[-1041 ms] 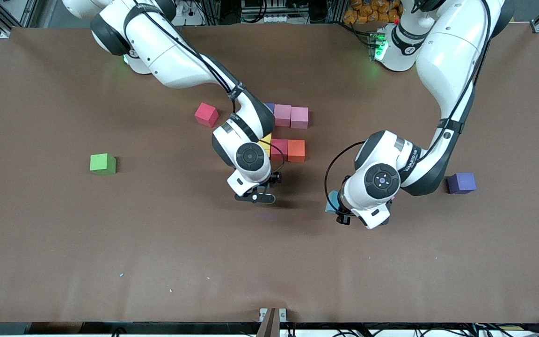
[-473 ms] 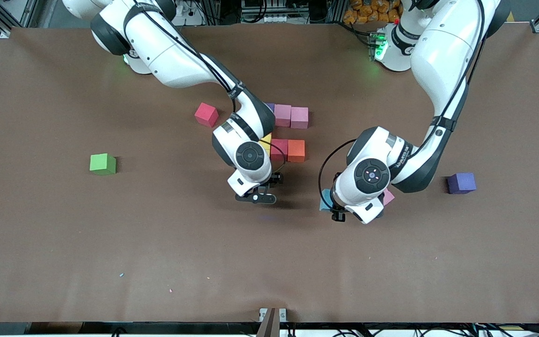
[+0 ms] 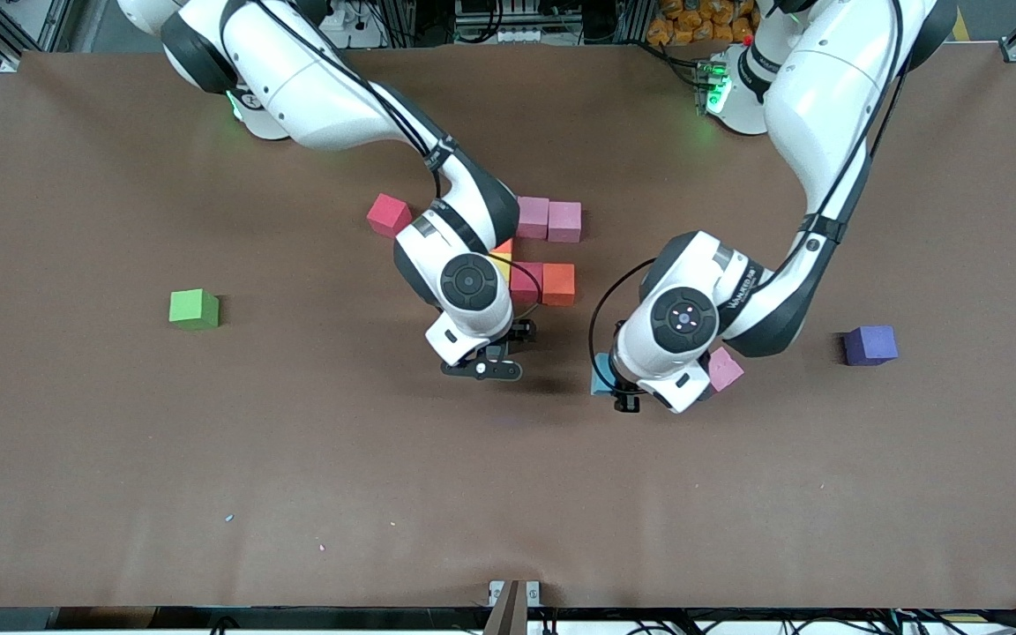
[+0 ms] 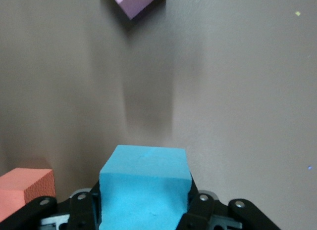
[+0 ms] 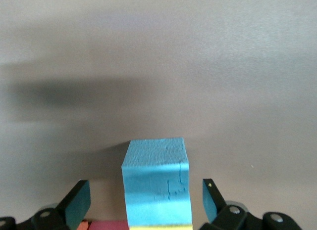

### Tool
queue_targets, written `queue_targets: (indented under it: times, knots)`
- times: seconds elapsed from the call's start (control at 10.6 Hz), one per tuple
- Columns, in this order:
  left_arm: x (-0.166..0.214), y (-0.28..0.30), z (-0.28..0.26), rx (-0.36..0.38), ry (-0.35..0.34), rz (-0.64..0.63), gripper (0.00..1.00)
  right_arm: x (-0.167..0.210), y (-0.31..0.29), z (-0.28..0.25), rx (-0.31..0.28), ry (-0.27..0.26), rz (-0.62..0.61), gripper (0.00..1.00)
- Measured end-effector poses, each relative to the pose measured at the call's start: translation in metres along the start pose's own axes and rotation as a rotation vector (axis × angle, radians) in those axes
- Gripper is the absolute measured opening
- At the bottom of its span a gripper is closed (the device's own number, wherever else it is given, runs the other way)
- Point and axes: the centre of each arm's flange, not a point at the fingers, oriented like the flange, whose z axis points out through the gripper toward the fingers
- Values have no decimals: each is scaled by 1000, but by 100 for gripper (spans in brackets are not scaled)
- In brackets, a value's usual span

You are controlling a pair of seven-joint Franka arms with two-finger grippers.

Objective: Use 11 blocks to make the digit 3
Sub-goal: 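Withdraw the right gripper while the left gripper carries cyan to the stack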

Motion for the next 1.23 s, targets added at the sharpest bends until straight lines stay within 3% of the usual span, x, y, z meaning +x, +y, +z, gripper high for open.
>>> queue_targets:
  times: [0.57,1.23]
  knots:
    - [-27,-19,14,-5,2,-17,59,5,36,-89,-27,3,-44,100]
    - [-65,-50,42,-18,-6,-26,59,5,171,-161,-102,72,-172,100]
